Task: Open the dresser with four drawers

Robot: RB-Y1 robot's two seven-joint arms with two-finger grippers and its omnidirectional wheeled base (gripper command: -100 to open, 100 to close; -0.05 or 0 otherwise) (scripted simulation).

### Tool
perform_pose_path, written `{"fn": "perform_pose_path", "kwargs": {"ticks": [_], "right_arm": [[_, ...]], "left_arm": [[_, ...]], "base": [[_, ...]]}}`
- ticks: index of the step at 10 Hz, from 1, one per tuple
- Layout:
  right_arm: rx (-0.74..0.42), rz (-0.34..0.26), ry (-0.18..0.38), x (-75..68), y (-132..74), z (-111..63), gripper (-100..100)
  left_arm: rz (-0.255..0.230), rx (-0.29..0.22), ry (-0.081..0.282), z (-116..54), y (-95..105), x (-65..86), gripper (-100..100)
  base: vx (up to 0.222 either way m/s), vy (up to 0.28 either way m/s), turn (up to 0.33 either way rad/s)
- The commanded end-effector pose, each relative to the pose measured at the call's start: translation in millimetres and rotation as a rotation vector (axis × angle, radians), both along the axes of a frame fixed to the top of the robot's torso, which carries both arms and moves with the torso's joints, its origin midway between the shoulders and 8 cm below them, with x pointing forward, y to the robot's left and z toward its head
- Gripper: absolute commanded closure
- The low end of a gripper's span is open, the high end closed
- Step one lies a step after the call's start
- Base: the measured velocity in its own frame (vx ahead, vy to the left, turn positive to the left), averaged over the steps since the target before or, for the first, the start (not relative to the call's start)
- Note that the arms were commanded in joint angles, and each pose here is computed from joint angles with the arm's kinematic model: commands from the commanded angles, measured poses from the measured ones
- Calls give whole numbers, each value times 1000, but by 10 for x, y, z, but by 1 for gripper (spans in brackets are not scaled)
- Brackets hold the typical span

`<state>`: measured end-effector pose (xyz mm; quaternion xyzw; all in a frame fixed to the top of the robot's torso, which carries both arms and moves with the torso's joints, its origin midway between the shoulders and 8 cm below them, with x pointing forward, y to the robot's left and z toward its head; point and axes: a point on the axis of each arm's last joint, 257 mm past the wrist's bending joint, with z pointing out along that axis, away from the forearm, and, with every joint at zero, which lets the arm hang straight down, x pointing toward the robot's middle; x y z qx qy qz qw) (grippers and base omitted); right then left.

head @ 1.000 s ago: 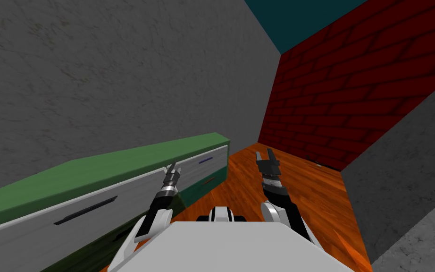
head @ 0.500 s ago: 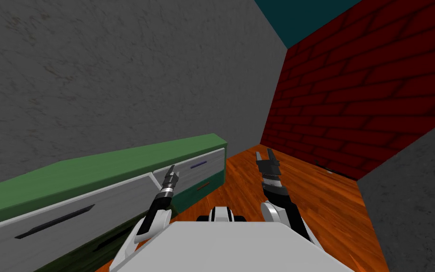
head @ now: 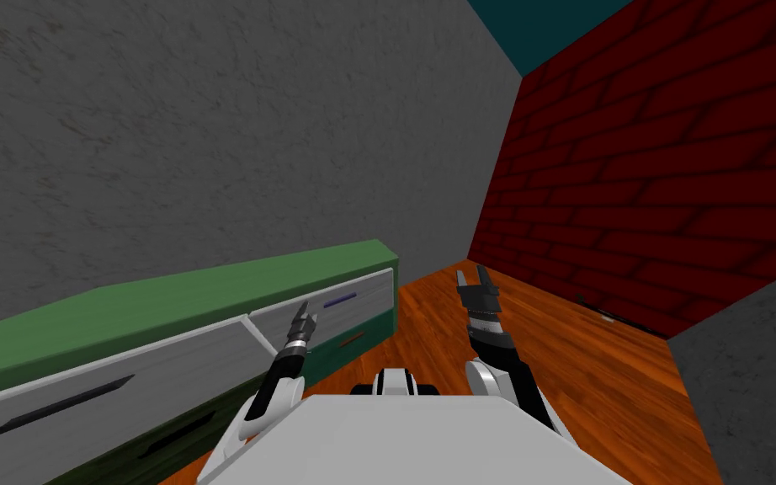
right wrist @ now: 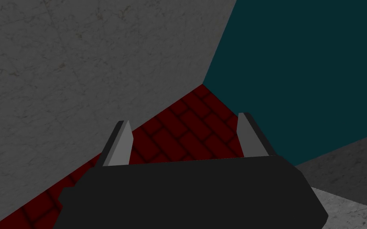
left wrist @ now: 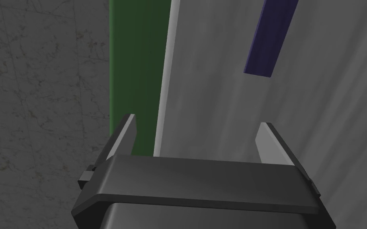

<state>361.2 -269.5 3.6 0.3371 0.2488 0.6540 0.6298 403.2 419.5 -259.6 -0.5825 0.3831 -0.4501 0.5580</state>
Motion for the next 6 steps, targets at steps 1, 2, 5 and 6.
{"fn": "perform_pose_path", "kwargs": {"ticks": [1, 2, 5, 6], "right_arm": [[0, 0, 0, 0, 0, 0, 0], [0, 0, 0, 0, 0, 0, 0], [0, 0, 0, 0, 0, 0, 0], [0, 0, 0, 0, 0, 1, 0]], "left_arm": [[31, -48, 37, -225, 87, -27, -100], [43, -68, 48, -308, 100, -43, -100], [60, -103, 63, -445, 94, -64, -100], [88, -104, 63, -421, 229, -73, -100]], "base": [[120, -163, 47], [93, -158, 49], [66, -79, 34], [51, 3, -204]]}}
